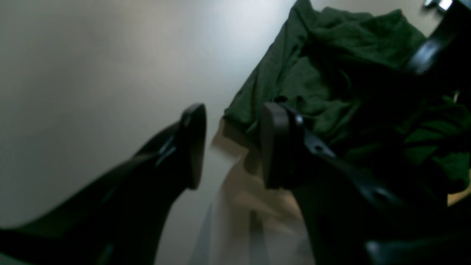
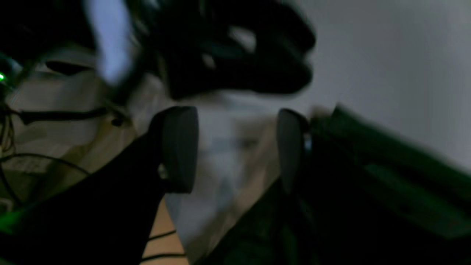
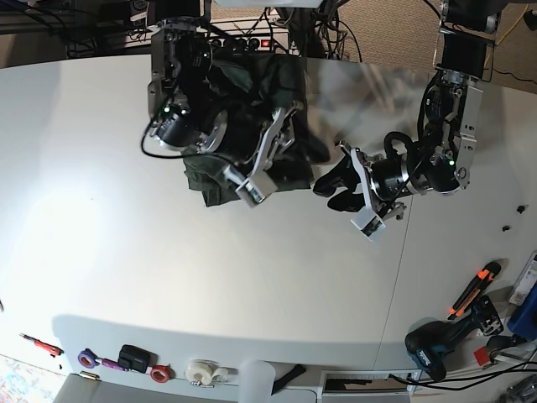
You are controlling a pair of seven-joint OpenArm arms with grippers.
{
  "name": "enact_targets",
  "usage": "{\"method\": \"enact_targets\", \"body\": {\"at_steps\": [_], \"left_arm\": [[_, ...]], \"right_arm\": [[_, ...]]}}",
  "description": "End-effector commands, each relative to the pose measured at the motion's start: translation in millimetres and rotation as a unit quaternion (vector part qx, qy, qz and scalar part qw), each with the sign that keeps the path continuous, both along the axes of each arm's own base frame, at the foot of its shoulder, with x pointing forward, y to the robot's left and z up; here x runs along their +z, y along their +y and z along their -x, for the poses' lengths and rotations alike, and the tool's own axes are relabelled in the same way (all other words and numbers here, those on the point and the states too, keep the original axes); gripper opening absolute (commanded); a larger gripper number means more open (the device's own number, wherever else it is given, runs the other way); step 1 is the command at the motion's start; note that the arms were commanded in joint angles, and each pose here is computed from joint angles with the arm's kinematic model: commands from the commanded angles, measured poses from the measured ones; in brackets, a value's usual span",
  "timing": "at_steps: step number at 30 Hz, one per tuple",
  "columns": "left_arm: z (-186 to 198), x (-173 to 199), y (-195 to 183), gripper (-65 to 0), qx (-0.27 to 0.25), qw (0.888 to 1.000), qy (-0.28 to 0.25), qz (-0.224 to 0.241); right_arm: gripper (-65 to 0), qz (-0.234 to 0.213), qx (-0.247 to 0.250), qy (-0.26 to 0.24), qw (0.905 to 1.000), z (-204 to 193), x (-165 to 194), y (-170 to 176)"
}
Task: Layout the t-shirt on the table in an organized manner, then fold the t-shirt properly
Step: 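Grasp the shirt's other end with the right gripper and fold it over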
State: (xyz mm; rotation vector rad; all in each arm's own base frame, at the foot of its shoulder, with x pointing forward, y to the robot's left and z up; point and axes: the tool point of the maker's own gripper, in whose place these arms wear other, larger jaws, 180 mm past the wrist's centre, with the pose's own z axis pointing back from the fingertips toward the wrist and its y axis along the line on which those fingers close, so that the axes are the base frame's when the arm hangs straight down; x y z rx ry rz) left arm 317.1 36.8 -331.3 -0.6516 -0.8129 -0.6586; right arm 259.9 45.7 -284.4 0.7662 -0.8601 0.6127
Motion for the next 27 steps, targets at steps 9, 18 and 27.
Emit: {"method": "enact_targets", "body": {"at_steps": [9,18,27], "left_arm": [[-8.3,16.7,-1.4,-42.1,0.0,1.0,-0.025,0.015],[-10.0,19.9,-2.5,-39.5,0.002,0.999,-0.031,0.023],[-10.6,20.7,-2.7,-38.4,0.003,0.999,-0.032,0.025]], "right_arm": [[-31.6,0.094,-0.24,-0.054,0.9648,-48.0,25.2,-126.6],[-31.5,0.011,-0.248,0.07,0.9661,-34.9,-37.2,-157.0],[-55.3,0.032,-0.179,0.113,0.9769,-19.2,-56.8,-127.8]]}}
